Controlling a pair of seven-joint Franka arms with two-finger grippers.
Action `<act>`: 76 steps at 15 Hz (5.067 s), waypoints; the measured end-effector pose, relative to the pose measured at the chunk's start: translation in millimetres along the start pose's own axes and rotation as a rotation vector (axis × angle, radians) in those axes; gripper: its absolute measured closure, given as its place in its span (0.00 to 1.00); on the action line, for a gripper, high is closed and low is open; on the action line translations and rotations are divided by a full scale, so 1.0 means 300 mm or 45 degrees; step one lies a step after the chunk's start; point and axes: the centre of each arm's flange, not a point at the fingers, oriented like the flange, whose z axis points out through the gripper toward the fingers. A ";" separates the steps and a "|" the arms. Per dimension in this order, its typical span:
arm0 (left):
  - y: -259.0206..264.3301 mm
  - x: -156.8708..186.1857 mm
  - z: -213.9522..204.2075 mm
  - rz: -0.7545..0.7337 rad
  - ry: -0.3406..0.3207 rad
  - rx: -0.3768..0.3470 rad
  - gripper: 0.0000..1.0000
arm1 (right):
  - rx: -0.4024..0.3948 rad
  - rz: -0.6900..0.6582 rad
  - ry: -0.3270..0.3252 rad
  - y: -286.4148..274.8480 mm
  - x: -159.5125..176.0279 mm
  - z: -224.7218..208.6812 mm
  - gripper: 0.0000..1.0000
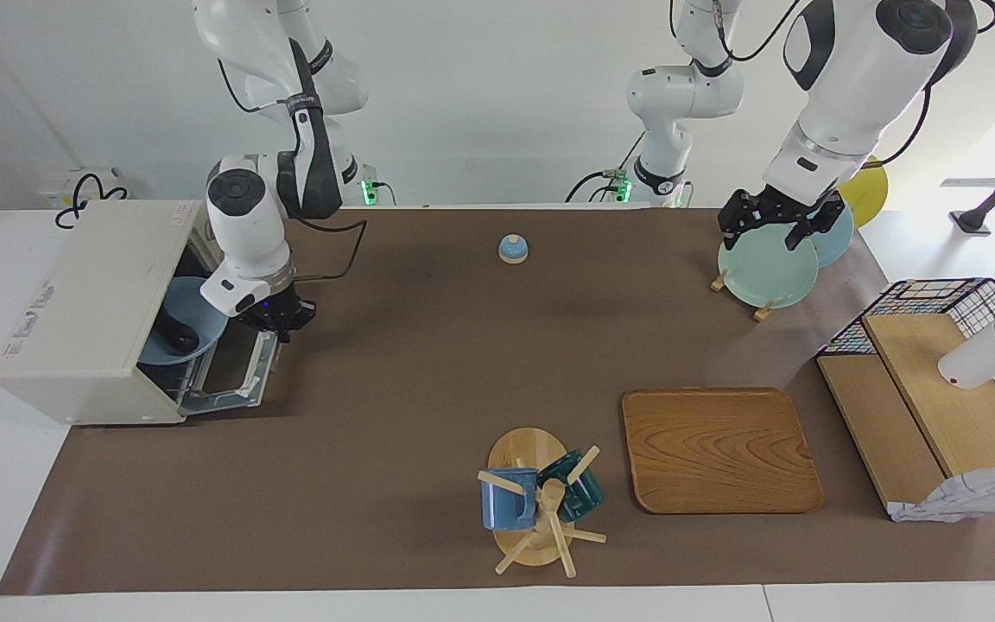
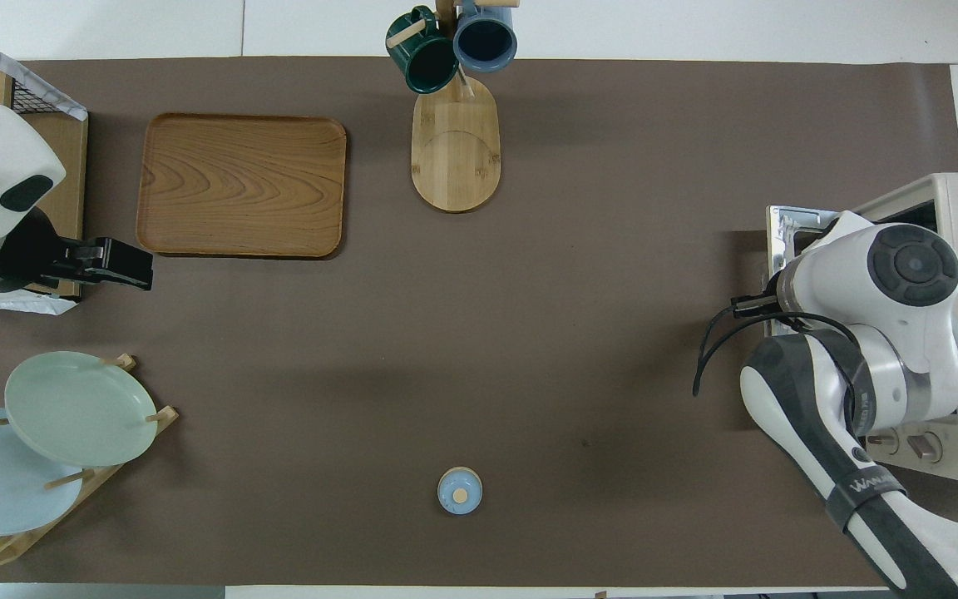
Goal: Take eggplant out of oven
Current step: 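Reach the right gripper into the open toaster oven, then grasp the light blue plate inside the oven with the right gripper, then pull the plate out of the oven toward the table center, then lower the plate onto the table and open the right gripper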
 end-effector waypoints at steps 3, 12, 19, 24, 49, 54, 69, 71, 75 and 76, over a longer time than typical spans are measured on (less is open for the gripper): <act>0.000 0.000 0.000 0.000 0.000 0.000 0.00 | 0.033 0.032 -0.015 -0.001 0.008 0.054 0.99; 0.000 0.000 0.000 0.000 0.000 0.000 0.00 | 0.116 0.133 -0.047 0.015 0.009 0.109 0.99; 0.000 0.000 0.000 0.000 0.000 0.000 0.00 | 0.137 0.107 -0.086 -0.173 0.042 0.017 0.99; 0.000 0.000 0.000 0.000 0.000 0.000 0.00 | 0.020 0.124 -0.162 -0.003 0.064 -0.190 0.73; 0.000 0.000 0.000 0.000 0.000 0.000 0.00 | -0.120 -0.190 -0.080 -0.251 0.021 -0.232 0.98; 0.000 0.000 0.000 0.000 0.000 0.000 0.00 | -0.091 -0.005 -0.070 -0.891 0.049 -0.316 0.98; 0.000 0.000 0.000 0.000 0.000 0.000 0.00 | -0.021 0.281 0.001 -1.570 0.048 -0.168 0.79; 0.000 0.000 0.000 0.000 0.000 0.000 0.00 | -0.002 0.256 0.023 -1.526 0.087 -0.219 0.56; 0.000 0.000 0.000 0.000 0.000 0.000 0.00 | -0.048 0.143 -0.024 -1.234 0.208 -0.339 0.56; 0.000 0.000 0.000 0.000 0.000 0.000 0.00 | -0.070 0.129 -0.043 -1.134 0.237 -0.360 0.63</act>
